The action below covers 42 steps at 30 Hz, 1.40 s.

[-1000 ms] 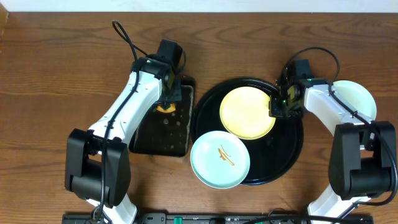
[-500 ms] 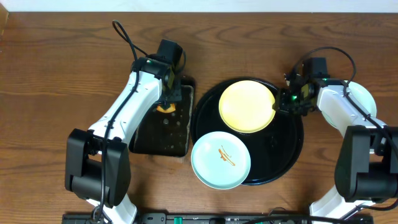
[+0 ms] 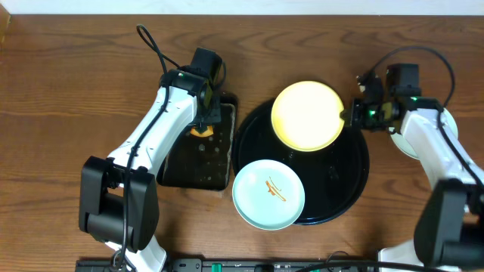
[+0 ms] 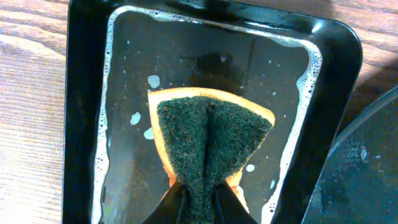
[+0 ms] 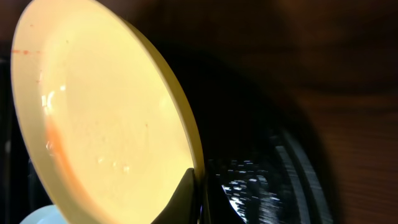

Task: Clean dirty plates on tray and stack at the side
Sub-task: 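Tilt and lift the yellow plate off the round tray with right gripper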

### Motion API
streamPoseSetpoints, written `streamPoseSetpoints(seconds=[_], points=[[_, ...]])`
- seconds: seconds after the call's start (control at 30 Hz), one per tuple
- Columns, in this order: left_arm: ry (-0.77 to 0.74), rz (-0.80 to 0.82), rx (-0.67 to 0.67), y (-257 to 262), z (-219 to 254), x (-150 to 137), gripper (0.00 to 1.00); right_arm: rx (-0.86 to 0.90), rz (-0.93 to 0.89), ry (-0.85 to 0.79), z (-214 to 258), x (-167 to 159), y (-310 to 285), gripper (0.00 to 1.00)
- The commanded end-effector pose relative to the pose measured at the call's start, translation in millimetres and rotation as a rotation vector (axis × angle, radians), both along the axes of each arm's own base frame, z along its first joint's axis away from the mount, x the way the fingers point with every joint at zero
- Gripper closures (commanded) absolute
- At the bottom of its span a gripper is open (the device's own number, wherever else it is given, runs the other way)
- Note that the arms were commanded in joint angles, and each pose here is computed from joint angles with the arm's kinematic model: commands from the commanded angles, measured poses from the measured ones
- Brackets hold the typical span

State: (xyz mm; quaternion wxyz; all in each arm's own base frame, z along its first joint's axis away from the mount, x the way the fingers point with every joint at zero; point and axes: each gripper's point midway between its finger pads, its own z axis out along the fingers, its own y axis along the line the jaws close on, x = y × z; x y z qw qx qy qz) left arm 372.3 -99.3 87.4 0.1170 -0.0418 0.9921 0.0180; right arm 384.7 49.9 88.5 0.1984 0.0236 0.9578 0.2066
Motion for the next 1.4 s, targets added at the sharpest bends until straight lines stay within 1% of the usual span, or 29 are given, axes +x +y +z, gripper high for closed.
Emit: streamPoseSetpoints(seconds=[0.0, 0.1, 0.2, 0.33, 0.5, 0.6, 0.67, 0.93, 1.13, 1.37], points=[[0.002, -0.001, 0.018, 4, 0, -3, 0.87, -0.151, -0.025, -0.113, 30, 5, -24, 0.99], [0.002, -0.001, 0.018, 4, 0, -3, 0.87, -0.245, -0.041, -0.166, 46, 5, -35, 0.99], [0.002, -0.001, 0.018, 4, 0, -3, 0.87, -0.378, -0.061, -0.208, 60, 4, -46, 0.99], [0.003, -0.001, 0.018, 4, 0, -3, 0.87, -0.525, -0.045, -0.237, 71, 1, -51, 0.99], [0.002, -0.001, 0.018, 4, 0, -3, 0.87, -0.665, 0.001, -0.25, 75, -3, -40, 0.99], [0.002, -0.001, 0.018, 4, 0, -3, 0.87, -0.73, 0.036, -0.274, 78, -4, -23, 0.99], [0.001, -0.001, 0.018, 4, 0, -3, 0.87, -0.804, 0.047, -0.296, 84, -6, -14, 0.99], [0.001, -0.001, 0.018, 4, 0, -3, 0.87, -1.052, 0.031, -0.396, 111, -14, 8, 0.99], [0.001, -0.001, 0.018, 4, 0, -3, 0.87, -1.152, -0.025, -0.463, 131, -15, 13, 0.99], [0.001, -0.001, 0.018, 4, 0, -3, 0.87, -1.167, -0.055, -0.481, 137, -14, 12, 0.99]])
